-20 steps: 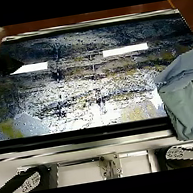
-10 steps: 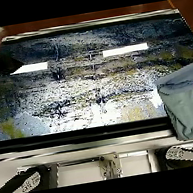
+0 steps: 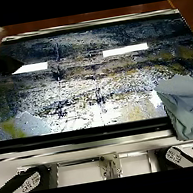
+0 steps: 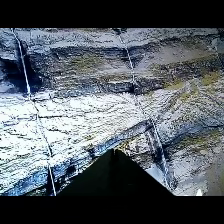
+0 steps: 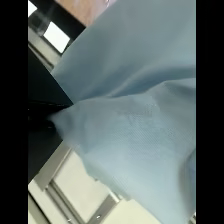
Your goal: Fold the shirts.
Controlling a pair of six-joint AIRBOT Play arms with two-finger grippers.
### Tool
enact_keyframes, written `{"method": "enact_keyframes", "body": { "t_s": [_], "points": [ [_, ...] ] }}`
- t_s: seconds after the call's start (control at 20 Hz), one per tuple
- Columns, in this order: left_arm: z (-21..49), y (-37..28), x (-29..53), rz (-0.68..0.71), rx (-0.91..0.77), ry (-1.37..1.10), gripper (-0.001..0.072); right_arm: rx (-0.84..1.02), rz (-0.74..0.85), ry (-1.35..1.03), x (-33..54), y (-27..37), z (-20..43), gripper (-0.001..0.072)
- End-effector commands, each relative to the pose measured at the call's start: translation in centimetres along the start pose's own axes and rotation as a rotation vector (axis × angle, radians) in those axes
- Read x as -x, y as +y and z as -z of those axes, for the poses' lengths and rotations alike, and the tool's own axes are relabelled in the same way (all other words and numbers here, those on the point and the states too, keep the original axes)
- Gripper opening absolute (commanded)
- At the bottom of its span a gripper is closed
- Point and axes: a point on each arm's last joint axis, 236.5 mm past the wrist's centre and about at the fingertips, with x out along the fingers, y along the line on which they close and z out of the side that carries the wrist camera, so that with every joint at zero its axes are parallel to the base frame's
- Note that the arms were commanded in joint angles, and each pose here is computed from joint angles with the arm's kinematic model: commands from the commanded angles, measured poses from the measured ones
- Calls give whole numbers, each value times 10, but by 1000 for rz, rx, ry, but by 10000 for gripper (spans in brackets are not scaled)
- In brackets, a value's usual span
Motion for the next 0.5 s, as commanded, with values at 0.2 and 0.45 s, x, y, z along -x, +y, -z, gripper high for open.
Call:
{"method": "enact_keyframes", "body": {
  "t_s": [0.2,0.45],
  "points": [
    [0,0,0,1,-17,0,36,-144,148,147,-87,-47,59,61],
    [-3,-9,0,41,-1,-14,35,-213,60,82,-101,-38,42,450]
  ]
}}
